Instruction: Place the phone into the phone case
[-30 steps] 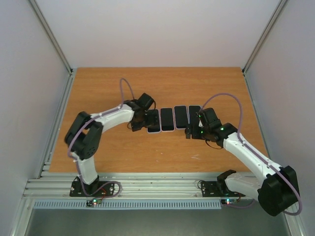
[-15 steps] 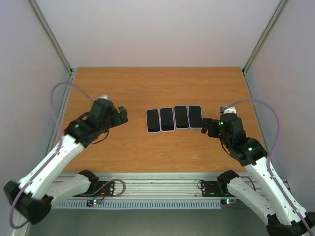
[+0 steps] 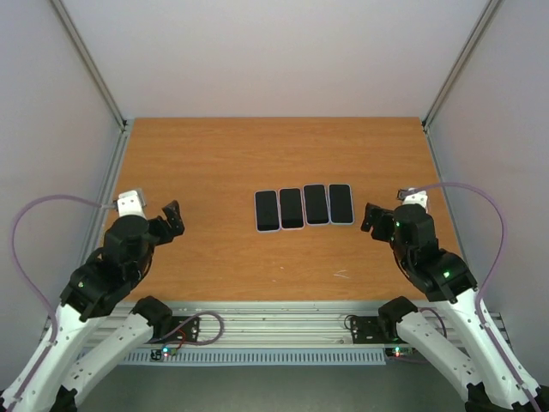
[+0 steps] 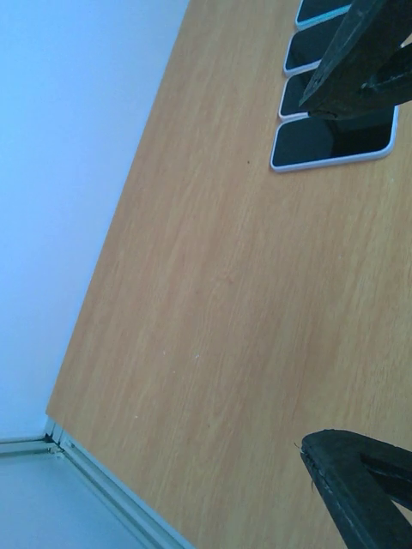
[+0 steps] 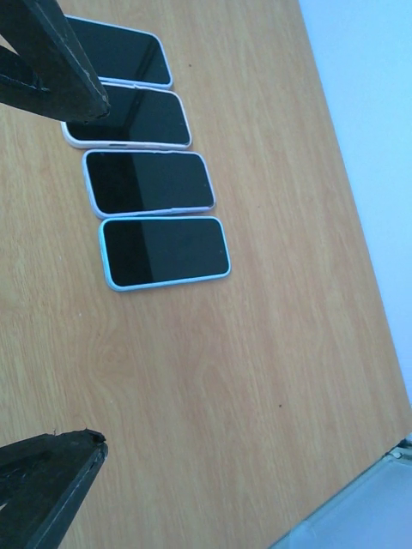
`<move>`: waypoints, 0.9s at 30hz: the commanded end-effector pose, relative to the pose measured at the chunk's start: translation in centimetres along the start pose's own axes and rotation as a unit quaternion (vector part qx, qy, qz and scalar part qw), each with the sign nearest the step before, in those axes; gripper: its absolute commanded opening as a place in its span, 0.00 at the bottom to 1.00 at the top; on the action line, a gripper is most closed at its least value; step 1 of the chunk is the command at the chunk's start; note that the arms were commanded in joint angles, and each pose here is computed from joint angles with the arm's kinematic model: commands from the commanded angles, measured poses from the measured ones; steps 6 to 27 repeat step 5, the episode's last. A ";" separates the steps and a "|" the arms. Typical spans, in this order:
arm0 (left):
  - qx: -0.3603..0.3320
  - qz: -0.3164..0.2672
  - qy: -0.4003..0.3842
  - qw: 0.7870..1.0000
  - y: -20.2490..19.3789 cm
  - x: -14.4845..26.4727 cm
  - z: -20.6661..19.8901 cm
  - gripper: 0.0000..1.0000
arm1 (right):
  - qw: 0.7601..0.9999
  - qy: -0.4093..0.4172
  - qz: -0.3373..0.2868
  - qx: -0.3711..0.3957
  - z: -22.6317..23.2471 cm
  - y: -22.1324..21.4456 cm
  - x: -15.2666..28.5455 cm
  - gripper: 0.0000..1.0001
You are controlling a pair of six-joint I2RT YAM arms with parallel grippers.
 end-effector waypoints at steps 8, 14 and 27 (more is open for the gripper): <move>-0.014 -0.016 0.011 1.000 0.3 -0.9 -0.2 0.99 | 0.999 -0.020 -0.026 -0.014 -0.8 0.6 0.0 0.99; -0.014 -0.016 0.011 1.000 0.3 -0.9 -0.2 0.99 | 0.999 -0.020 -0.026 -0.014 -0.8 0.6 0.0 0.99; -0.014 -0.016 0.011 1.000 0.3 -0.9 -0.2 0.99 | 0.999 -0.020 -0.026 -0.014 -0.8 0.6 0.0 0.99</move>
Point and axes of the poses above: each gripper's point midway between its finger pads, its own x axis back along the fingers, its own z axis along the line the jaws close on, y = z × x, the point moved 2 cm from there along x, back along the fingers
